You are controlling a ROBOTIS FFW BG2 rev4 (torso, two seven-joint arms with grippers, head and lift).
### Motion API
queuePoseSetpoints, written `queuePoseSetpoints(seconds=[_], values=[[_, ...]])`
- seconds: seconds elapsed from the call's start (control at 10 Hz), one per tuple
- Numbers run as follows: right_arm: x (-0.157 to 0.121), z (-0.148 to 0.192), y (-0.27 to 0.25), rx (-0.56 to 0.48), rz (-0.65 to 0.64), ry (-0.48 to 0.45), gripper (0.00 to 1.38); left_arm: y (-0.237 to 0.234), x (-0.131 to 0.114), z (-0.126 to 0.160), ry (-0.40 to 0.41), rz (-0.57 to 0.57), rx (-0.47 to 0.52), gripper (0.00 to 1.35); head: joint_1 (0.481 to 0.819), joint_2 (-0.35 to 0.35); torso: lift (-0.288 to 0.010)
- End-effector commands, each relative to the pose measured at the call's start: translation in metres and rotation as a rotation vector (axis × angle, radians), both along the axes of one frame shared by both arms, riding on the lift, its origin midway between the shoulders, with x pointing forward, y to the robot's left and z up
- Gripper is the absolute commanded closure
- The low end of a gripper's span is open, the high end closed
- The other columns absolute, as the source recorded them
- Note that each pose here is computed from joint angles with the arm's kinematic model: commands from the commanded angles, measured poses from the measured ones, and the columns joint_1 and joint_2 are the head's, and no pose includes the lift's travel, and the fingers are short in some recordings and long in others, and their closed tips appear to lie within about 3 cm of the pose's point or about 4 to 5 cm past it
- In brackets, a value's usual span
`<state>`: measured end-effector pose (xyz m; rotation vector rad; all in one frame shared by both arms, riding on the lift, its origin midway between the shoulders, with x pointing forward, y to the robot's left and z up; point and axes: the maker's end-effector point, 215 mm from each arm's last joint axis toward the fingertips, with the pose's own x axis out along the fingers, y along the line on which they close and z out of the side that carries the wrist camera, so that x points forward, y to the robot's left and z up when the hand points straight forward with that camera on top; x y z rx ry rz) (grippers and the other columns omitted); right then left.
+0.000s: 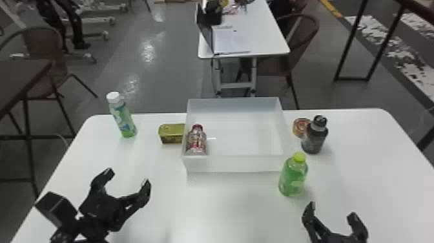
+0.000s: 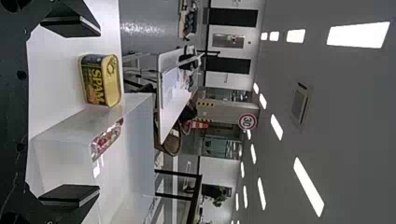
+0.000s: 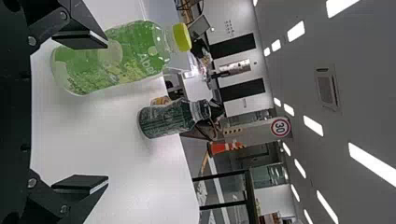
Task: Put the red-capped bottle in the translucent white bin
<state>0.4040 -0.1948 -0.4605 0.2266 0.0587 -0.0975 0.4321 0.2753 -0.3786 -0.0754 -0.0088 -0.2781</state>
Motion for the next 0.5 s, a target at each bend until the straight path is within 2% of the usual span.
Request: queuePoseSetpoints(seconds=[0.0, 0.2, 0.4], values=[[-0.005, -0.001, -0.003, -0.004, -0.005, 0.004, 0.25, 0.009, -0.031, -0.025, 0.042, 0.029, -0.003, 0.11, 0.695, 0.104, -0.077], [-0.012, 0.000, -0.006, -0.016, -0.009, 0.005, 0.25, 0.009, -0.042, -0.043, 0.053, 0.040, -0.017, 0.12, 0.695, 0.124, -0.077], [-0.014, -0.001, -0.006, -0.022, -0.006, 0.007, 0.25, 0.008, -0.044, -0.047, 0.056, 0.041, -0.026, 0.12, 0.695, 0.121, -0.077]])
